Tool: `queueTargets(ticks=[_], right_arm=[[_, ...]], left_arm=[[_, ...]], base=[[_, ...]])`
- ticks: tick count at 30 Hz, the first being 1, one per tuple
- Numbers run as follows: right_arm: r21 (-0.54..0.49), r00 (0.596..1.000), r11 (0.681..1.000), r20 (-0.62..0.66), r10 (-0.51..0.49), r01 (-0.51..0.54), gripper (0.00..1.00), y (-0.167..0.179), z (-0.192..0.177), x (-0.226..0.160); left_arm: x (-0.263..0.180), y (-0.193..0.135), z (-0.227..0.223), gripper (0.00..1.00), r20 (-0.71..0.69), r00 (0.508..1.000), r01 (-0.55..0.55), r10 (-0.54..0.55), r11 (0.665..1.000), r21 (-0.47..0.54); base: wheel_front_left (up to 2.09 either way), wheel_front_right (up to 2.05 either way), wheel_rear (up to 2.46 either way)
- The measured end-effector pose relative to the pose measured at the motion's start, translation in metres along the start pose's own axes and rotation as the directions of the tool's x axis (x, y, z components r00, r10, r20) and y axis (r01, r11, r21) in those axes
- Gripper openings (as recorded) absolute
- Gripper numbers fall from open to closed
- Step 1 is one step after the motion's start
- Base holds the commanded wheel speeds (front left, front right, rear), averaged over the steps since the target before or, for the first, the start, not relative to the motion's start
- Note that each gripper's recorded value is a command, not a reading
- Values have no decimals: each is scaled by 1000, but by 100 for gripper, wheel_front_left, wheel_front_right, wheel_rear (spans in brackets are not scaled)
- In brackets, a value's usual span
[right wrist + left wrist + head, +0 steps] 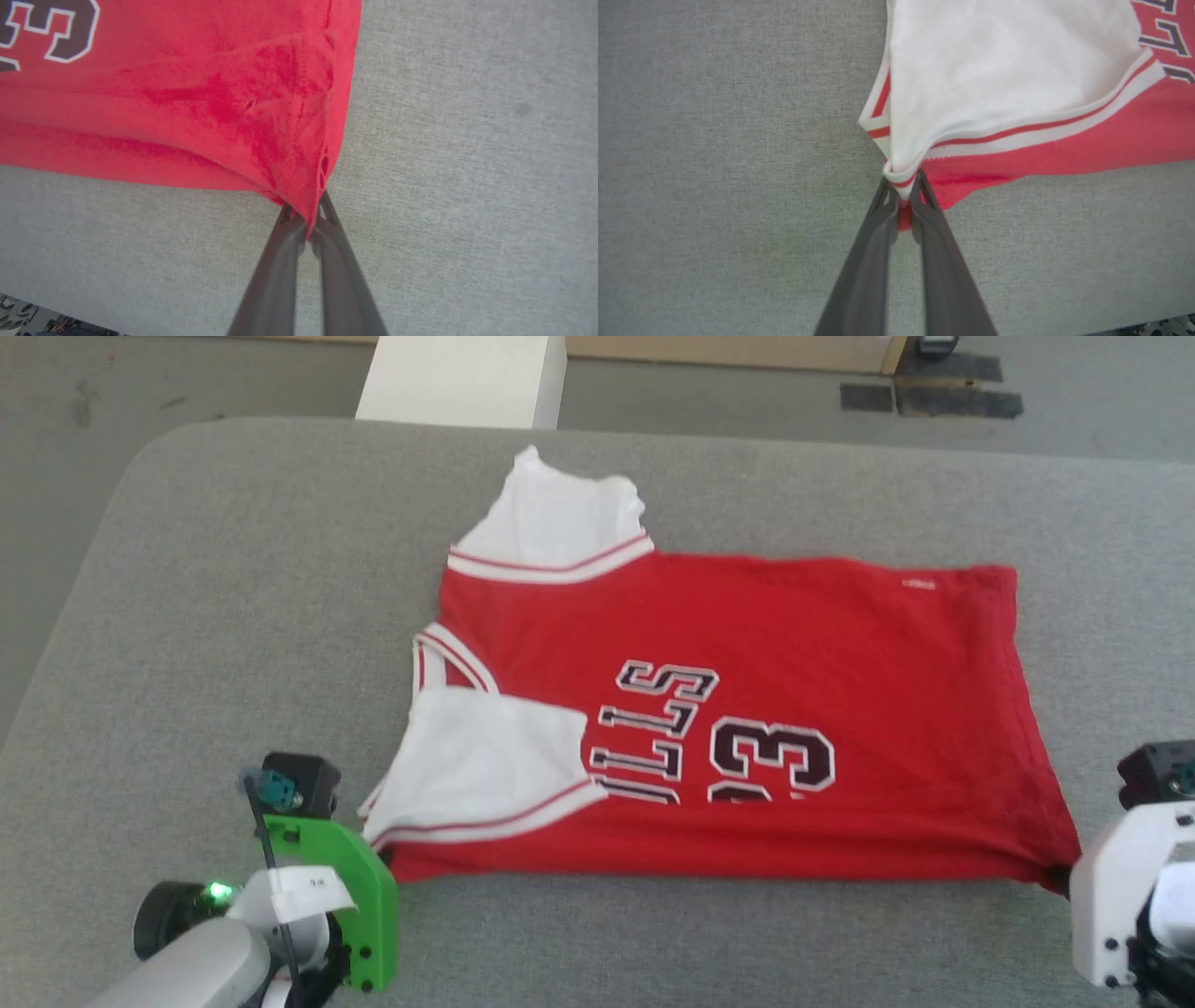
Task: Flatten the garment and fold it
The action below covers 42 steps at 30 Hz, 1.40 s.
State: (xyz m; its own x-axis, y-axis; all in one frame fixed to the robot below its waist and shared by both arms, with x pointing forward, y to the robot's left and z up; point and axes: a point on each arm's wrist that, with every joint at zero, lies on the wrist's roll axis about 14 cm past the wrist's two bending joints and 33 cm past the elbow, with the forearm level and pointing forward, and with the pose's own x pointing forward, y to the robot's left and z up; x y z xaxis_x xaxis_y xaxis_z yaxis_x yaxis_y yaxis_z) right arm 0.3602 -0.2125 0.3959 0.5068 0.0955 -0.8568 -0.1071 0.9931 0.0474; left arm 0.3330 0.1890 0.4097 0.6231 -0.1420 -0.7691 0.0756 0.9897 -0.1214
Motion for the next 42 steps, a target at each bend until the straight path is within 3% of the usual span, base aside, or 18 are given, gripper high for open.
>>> queueTargets(ticks=[8, 15, 16, 17, 22, 28, 31, 35, 42], right_arm=[[-7, 997, 1000, -74, -23, 22, 0, -16, -30, -27], [25, 994, 1000, -107, -11, 14, 2, -12, -46, -19], [33, 995, 999, -101, -7, 11, 90, -11, -46, -16], [32, 995, 999, -103, -8, 12, 100, -10, -48, -14], [15, 1000, 1000, -7, 4, -4, 100, -4, -26, -10], [3, 967, 999, 253, 40, -42, 100, 3, 29, -27], [-20, 914, 998, 401, 62, -59, 100, 8, 58, -44], [-34, 822, 996, 562, 90, -86, 100, 15, 82, -64], [-29, 618, 995, 781, 85, -100, 100, 20, 107, -95]], left_arm=[[-13, -10, -41, 0, -125, 992, 36, -33, 999, 21], [-6, -10, -58, 2, -180, 983, 27, -25, 1000, 5], [-4, -10, -60, 45, -186, 982, 25, -24, 1000, 6], [-3, -11, -61, 100, -187, 982, 26, -24, 1000, 7], [0, -12, -54, 100, -144, 989, 34, -33, 999, 5], [-5, -15, 0, 100, 110, 993, 47, -47, 999, 8], [-14, -13, 37, 100, 270, 962, 43, -46, 999, 17], [-28, -15, 81, 100, 467, 883, 35, -44, 999, 27], [-40, -25, 119, 100, 638, 767, 68, -68, 997, 24]], base=[[0, 0, 0], [0, 0, 0], [0, 0, 0], [0, 0, 0], [0, 0, 0], [0, 0, 0], [0, 0, 0], [0, 0, 0], [0, 0, 0]])
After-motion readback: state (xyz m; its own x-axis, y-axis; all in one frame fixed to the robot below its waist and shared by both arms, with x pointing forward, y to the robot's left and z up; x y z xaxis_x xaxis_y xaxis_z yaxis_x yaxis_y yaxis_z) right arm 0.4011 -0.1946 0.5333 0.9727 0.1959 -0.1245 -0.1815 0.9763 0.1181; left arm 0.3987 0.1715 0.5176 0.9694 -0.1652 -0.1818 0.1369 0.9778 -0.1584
